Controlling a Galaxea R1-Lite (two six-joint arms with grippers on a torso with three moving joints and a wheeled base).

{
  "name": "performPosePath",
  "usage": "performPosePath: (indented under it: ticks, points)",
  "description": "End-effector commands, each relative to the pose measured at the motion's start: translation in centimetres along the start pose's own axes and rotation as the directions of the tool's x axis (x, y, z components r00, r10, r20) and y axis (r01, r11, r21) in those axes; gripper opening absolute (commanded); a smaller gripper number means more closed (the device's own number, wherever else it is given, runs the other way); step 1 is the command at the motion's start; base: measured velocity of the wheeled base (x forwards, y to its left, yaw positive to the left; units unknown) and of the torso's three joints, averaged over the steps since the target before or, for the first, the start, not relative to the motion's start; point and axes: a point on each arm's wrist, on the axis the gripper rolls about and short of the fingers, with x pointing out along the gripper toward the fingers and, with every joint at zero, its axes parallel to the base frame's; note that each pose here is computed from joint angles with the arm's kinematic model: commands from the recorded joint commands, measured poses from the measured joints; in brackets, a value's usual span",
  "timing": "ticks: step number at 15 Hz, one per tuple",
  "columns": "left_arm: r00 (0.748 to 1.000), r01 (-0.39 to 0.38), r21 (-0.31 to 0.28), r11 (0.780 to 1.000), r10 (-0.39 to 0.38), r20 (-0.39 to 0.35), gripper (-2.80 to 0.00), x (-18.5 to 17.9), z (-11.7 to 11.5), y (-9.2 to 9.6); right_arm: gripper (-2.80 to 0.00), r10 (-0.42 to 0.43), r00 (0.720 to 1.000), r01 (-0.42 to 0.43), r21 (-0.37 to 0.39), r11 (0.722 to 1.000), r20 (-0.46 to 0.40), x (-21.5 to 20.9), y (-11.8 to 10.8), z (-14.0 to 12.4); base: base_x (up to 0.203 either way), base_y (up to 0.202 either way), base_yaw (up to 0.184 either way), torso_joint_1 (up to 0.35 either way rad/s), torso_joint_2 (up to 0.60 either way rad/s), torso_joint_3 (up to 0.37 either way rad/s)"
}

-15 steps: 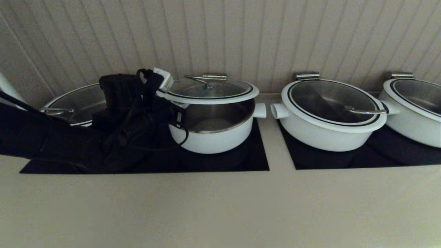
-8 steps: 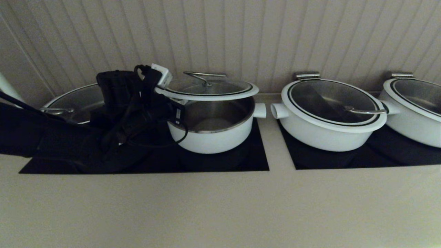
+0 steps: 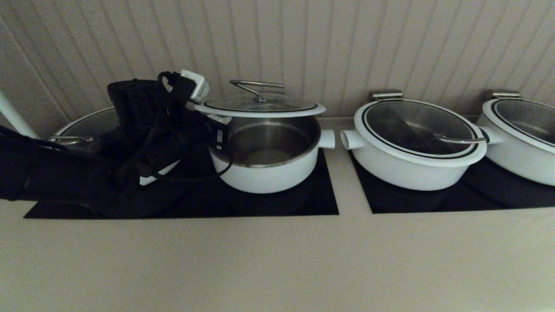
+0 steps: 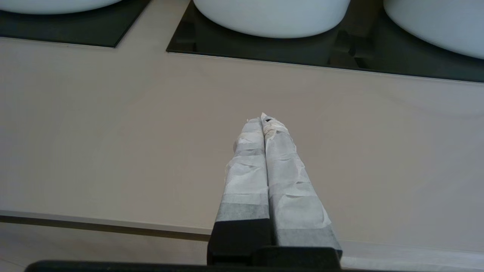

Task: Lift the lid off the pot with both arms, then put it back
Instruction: Open the pot lid completely

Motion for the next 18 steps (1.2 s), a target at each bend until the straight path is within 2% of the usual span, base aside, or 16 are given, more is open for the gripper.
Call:
performPosePath:
  ticks: [1,12,15,18]
  points:
    - [1.0,-0.006,0.002,1.0,0.006,0.016,-2.8,-0.4,0.5,0.1,-2.8,0.001,1.0,-0.001,-0.001,1.0,0.0,0.0,0.0,0.0,0.0,0.0,0.0,0.0,0.0,0.0]
    - [0.999,-0.012,0.003,1.0,0.011,0.043,-2.8,-1.2,1.5,-0.1,-2.8,0.001,1.0,-0.001,-0.001,1.0,0.0,0.0,0.0,0.0,0.0,0.0,0.0,0.0,0.0,0.0]
    - [0.994,-0.033,0.008,0.999,0.032,0.108,-2.8,-0.9,1.9,-0.2,-2.8,0.001,1.0,-0.001,-0.001,1.0,0.0,0.0,0.0,0.0,0.0,0.0,0.0,0.0,0.0,0.0]
    - [0.993,-0.037,0.006,0.999,0.036,0.117,-2.8,-0.9,2.0,-0.2,-2.8,0.001,1.0,-0.001,-0.001,1.0,0.0,0.0,0.0,0.0,0.0,0.0,0.0,0.0,0.0,0.0]
